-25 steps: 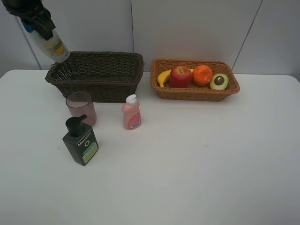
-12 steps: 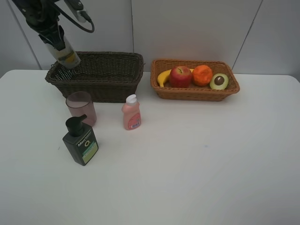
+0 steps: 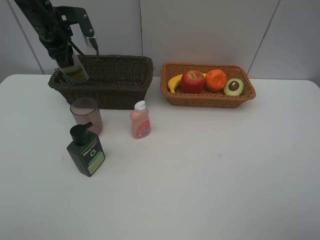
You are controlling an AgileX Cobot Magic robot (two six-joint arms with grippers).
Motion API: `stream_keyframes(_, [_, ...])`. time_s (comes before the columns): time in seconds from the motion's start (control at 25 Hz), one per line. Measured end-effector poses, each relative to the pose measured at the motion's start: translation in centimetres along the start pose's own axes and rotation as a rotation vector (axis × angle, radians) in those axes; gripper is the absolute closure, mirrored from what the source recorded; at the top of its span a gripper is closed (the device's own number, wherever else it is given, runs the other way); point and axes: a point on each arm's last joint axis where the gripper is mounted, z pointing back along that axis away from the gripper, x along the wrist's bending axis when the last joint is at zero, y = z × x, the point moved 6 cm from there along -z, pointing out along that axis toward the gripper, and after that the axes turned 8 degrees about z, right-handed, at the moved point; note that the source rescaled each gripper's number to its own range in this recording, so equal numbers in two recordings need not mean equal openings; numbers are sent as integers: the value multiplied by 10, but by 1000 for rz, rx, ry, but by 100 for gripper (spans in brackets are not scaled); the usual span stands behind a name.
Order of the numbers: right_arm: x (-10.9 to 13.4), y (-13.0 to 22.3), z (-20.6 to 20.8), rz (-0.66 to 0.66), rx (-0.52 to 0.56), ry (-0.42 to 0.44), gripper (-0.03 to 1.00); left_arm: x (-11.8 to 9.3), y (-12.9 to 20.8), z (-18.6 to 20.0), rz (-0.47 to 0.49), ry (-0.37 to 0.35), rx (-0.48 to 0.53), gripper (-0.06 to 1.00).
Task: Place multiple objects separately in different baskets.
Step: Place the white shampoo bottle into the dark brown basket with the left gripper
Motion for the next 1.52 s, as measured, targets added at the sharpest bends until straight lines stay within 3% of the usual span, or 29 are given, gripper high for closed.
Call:
stream_keyframes(0.36, [0,0,0,0,0,0,-3,1,-1,-15,-21,-12,-5,47])
stream_keyframes(1.52, [0,0,0,0,0,0,-3,5,-1,-15,-40,-37,-3,47])
